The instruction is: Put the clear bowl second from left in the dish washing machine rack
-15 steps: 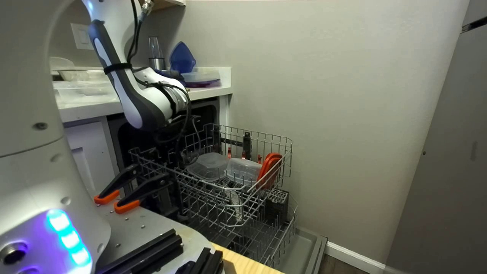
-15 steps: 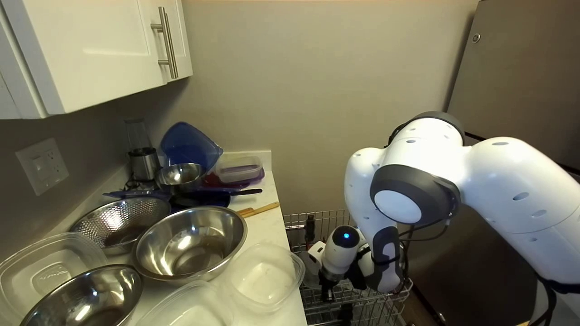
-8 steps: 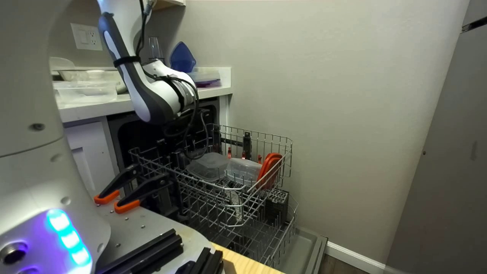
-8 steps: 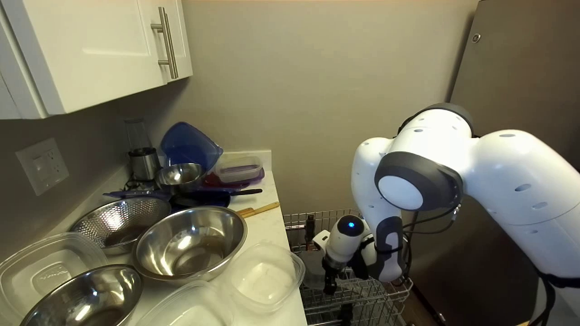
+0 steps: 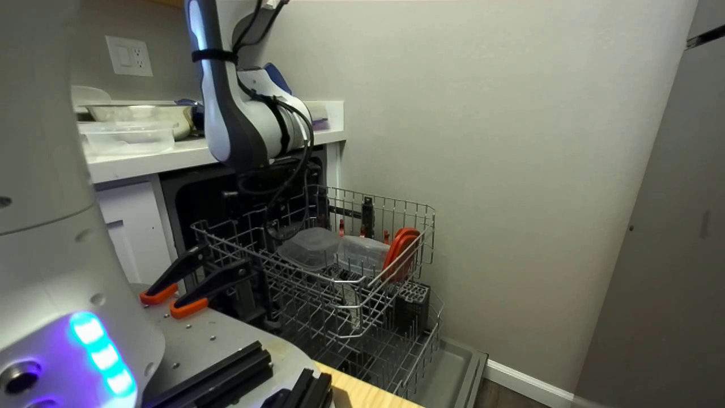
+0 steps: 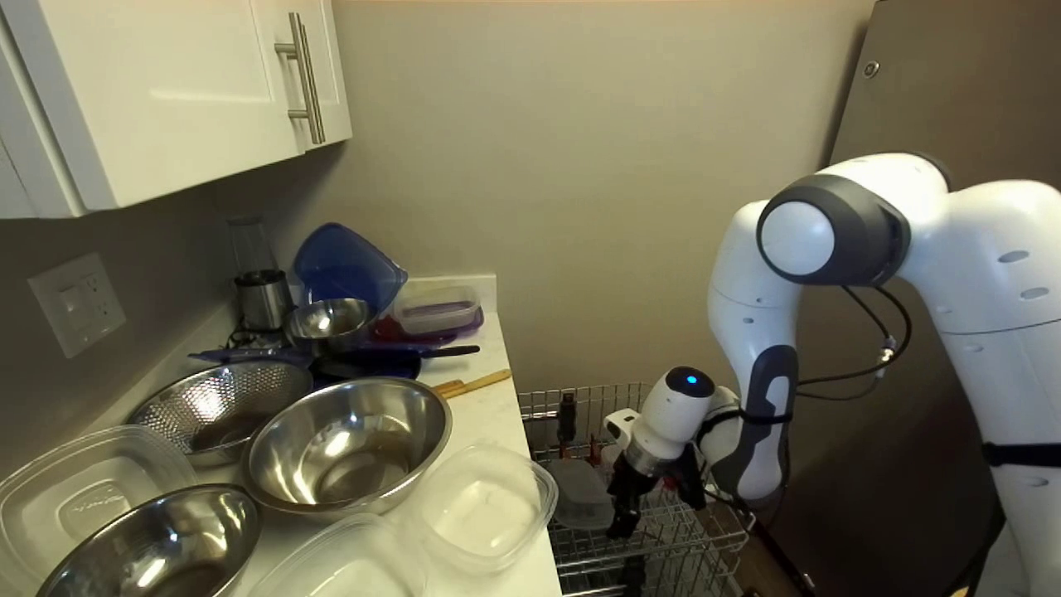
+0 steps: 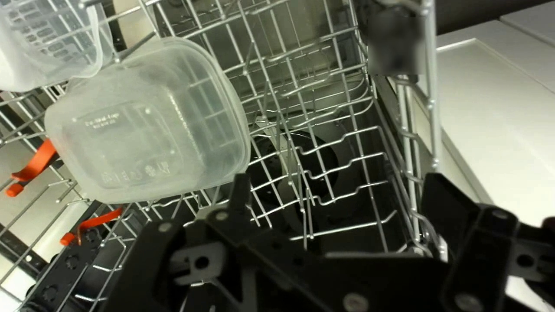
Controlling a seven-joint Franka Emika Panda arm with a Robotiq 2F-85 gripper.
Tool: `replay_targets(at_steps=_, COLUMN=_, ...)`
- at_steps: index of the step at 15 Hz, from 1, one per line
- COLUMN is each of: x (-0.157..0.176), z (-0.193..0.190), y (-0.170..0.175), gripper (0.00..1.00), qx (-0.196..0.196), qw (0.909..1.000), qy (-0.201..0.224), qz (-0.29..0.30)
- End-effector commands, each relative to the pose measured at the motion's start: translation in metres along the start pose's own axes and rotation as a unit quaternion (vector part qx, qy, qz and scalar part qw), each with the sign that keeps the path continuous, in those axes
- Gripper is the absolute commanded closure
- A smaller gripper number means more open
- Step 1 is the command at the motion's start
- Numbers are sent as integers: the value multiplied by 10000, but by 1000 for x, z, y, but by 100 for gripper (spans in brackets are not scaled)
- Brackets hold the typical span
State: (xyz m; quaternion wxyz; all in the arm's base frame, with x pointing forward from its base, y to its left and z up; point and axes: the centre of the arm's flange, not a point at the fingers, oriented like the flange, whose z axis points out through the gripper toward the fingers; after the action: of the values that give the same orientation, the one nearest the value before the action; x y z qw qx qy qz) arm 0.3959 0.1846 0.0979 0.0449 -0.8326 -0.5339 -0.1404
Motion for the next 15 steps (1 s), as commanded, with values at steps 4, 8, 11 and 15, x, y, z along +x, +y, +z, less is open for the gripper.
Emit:
replay_targets(at_steps=4, x=-14, z=-41, y=-2, gripper=0, qx=598, qw=9960, qy=366, qz=547)
replay_targets(at_steps=8, x=-16, z=-54, y=-2, gripper=0, qx=508, qw=9948, qy=541, qz=694)
replay_targets(at_steps=11, x=-19, z=-70, y=14, gripper=0, qx=248, qw=9951, qy=580, qz=760)
replay_targets(at_steps=15, x=-15, z=-58, y=26, gripper=0, qx=105, qw=9954, qy=691, qz=651)
